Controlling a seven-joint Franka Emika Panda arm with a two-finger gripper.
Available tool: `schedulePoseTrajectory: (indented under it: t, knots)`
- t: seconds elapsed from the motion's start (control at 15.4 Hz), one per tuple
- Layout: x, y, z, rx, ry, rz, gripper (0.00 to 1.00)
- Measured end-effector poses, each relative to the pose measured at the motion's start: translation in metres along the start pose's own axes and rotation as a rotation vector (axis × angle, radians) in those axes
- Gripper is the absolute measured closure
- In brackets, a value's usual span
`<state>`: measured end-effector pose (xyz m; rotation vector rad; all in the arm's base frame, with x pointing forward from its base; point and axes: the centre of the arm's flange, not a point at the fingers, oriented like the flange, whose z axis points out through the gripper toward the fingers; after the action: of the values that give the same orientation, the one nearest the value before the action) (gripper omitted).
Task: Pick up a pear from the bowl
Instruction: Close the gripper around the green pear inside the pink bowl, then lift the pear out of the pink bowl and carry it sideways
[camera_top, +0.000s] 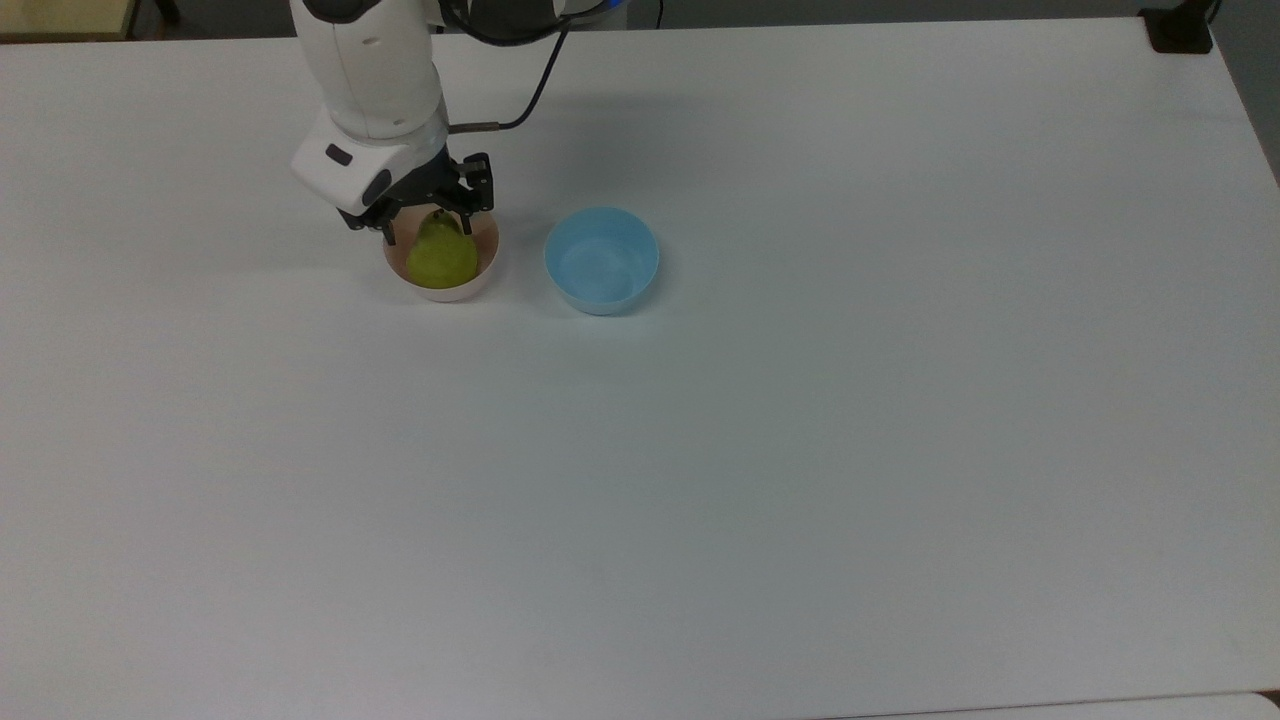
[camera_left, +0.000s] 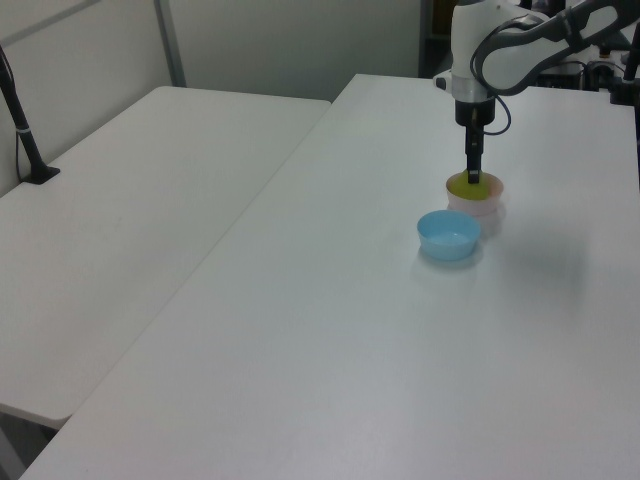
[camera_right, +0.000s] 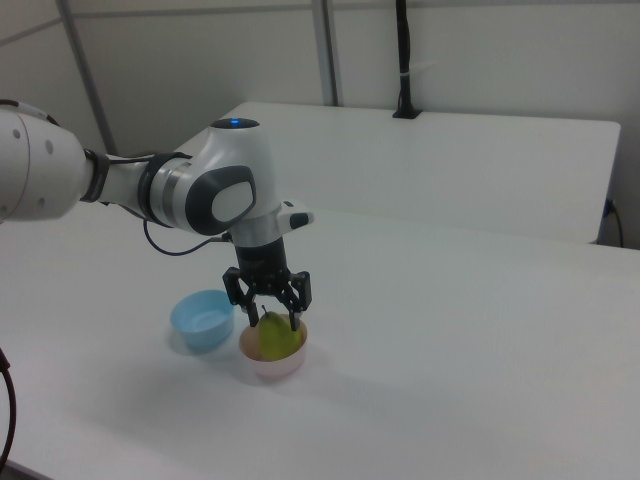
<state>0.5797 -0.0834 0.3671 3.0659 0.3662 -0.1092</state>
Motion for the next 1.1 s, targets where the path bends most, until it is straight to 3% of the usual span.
schedulePoseTrajectory:
  t: [0.45, 0.78, 1.1]
  knots:
    - [0.011, -0.015, 0.018, -0.002, -0.008, -0.024, 0.25]
    - [0.012, -0.015, 0.018, -0.004, -0.007, -0.025, 0.40]
    - [0.011, -0.015, 0.014, -0.002, -0.010, -0.024, 0.40]
